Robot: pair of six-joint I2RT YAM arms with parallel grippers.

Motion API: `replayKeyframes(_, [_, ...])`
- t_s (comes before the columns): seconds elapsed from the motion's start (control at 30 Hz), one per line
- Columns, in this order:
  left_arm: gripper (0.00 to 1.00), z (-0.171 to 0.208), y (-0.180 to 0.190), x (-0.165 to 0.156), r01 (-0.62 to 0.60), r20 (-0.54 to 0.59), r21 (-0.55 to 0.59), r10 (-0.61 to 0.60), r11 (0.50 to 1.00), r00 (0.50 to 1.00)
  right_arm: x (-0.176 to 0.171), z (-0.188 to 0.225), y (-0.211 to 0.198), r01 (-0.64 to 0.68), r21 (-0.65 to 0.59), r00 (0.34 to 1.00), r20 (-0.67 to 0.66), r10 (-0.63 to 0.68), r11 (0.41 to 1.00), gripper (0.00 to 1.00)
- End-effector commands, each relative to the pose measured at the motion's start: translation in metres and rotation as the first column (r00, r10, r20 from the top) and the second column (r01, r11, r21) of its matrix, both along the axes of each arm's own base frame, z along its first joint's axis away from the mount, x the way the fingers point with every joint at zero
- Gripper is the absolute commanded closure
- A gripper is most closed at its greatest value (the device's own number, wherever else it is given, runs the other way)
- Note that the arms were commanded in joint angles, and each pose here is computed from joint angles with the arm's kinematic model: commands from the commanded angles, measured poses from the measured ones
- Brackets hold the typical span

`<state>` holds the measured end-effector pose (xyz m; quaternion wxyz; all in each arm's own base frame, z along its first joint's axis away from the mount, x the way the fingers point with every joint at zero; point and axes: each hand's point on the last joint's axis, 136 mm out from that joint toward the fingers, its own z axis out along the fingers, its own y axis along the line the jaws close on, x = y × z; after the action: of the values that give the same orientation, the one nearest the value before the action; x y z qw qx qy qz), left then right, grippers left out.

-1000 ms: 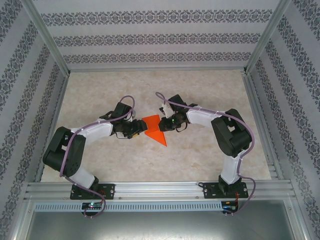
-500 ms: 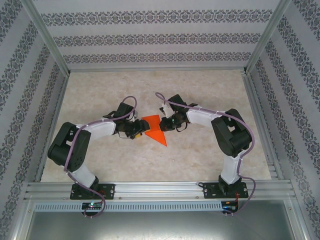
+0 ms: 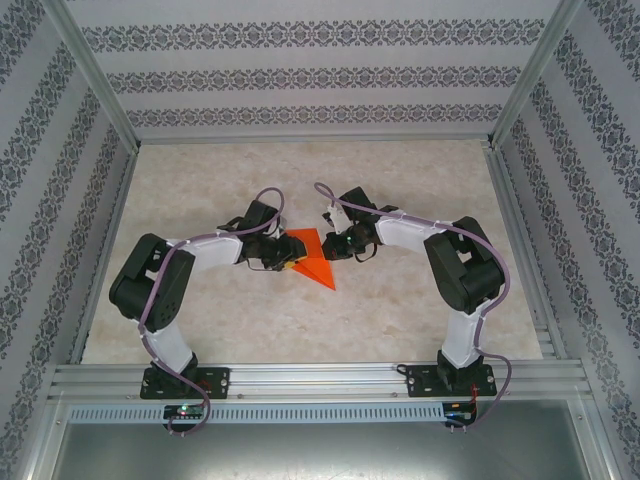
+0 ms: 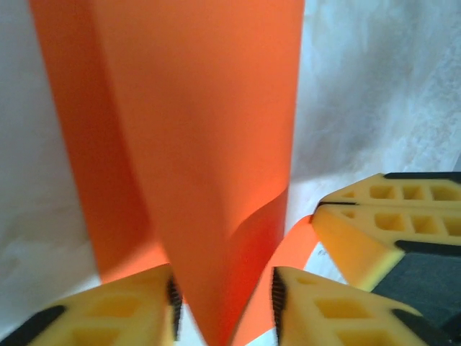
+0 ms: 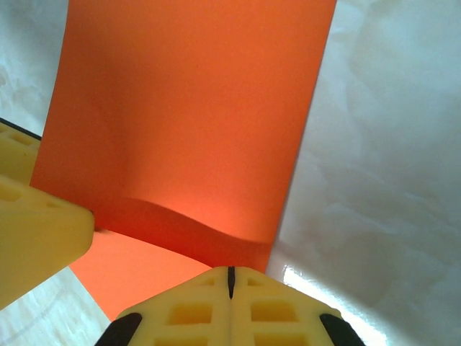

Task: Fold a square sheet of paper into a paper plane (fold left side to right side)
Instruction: Fourth fold the wing at the center of the table.

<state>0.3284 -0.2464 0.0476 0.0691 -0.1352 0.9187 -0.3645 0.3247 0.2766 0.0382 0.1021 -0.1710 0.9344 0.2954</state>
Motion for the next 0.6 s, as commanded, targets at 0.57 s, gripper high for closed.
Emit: replayKeyframes(0.57, [0.77,0.029,-0.018,0.015,0.004,0.06,-0.036,-0.002,0.999,0.998,-0.06,0.043,0.004,-0.09,-0.154,0.912,0.385,0.144,0.984,0.56])
